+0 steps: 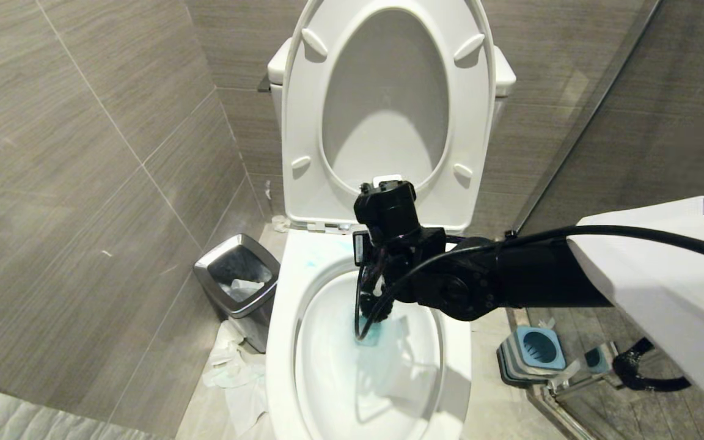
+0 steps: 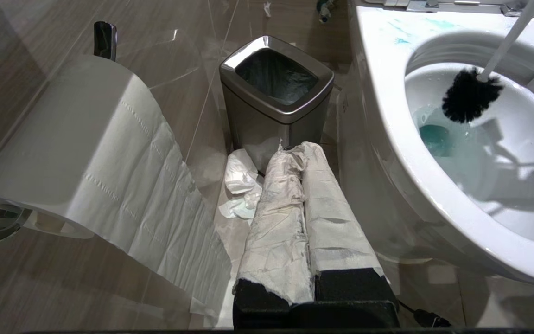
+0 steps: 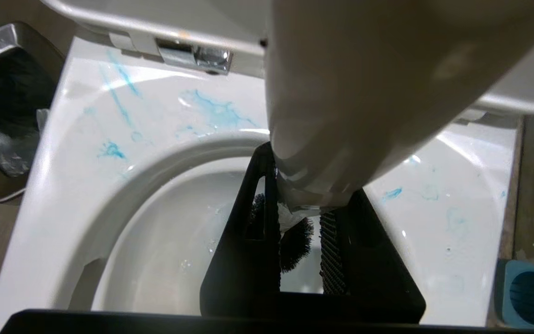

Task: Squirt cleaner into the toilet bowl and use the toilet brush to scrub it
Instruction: Scrub the toilet bowl

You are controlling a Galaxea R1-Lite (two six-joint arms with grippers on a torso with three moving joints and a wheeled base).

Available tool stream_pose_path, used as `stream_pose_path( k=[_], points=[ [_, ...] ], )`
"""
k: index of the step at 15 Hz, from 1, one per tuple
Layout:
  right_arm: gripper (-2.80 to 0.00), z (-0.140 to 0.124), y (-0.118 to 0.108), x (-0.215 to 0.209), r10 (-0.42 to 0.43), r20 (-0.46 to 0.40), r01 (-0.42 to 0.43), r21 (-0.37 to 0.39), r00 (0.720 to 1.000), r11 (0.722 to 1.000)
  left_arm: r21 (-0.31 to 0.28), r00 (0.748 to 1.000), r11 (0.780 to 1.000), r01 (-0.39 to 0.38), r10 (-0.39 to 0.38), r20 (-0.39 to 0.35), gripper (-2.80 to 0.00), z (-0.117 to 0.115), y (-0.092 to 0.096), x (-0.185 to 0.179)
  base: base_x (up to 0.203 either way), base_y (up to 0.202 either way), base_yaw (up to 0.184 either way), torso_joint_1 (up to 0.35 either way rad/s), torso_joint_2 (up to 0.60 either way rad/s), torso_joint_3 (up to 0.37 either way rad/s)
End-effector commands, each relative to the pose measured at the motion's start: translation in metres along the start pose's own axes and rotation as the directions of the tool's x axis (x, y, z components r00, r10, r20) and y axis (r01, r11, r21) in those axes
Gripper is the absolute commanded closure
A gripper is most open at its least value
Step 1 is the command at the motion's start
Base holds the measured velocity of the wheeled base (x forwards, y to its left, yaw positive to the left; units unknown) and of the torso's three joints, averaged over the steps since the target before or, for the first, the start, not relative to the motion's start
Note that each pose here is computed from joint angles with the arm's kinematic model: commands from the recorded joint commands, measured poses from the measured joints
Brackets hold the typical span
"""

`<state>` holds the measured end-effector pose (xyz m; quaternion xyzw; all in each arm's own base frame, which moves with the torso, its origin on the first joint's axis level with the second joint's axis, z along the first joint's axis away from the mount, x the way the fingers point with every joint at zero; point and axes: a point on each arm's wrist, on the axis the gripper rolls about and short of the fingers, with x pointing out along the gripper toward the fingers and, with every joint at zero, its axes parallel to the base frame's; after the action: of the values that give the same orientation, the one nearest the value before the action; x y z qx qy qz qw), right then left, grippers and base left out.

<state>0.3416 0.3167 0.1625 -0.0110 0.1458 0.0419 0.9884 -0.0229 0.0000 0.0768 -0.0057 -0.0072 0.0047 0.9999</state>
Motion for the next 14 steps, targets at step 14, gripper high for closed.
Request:
stream_pose_path(
  k=[14],
  points=[
    [0.00,0.036,-0.010,-0.038,0.022,0.059,-0.025,0.046,0.998,0.999,-0.001,1.000,1.000,-0.001,0.001,-0.008,0.00,-0.002,0.000,0.001,0.000,0.000,0.000,0.000,0.00,0.000]
  ],
)
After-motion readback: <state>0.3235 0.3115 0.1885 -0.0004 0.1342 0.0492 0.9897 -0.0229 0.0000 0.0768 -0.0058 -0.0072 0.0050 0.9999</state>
